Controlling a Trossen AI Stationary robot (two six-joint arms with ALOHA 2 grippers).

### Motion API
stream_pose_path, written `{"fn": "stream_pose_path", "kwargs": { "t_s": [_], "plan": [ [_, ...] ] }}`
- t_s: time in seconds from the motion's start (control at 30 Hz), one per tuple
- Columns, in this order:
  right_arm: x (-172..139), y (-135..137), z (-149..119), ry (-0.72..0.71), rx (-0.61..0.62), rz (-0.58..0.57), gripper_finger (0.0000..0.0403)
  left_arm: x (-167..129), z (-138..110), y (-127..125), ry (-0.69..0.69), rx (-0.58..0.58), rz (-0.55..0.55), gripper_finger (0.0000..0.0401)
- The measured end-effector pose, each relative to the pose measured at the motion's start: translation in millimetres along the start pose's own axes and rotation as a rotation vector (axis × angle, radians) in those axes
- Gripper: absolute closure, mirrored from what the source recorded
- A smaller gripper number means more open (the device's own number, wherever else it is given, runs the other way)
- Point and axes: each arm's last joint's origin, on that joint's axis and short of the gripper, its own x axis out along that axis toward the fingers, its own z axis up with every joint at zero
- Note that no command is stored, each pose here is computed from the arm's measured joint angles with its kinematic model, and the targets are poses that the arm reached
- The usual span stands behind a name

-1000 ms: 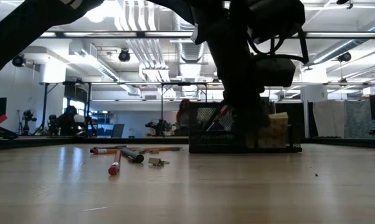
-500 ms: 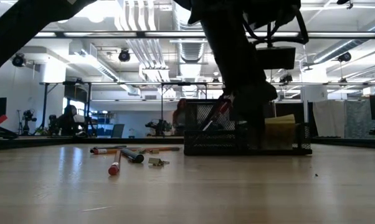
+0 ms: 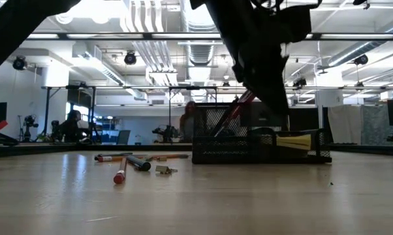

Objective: Pick and place office supplies into organizer
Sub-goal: Put the sticky note into the desk organizer

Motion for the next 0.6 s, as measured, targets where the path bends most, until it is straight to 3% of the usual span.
{"fn": "stream_pose_path", "kwargs": {
  "t_s": [0.17,0.3,0.43,0.6],
  "plan": [
    [0,0,0,-0.002,0.002,0.002,0.0344,-4,3,-3,-0.029,-0.102,-0.173,0.0278],
    [0,5,-3,0.019,0.044,0.038,0.0344,-11,5,-4,-0.037,-0.097,-0.083,0.0278],
    [1,12,-6,0.056,0.049,0.087,0.0344,-37,2,-1,-0.003,-0.097,-0.024,0.0278],
    [20,7,-11,0.107,0.030,-0.037,0.0344,-63,-13,-1,0.056,-0.156,-0.016,0.0278]
  ]
}}
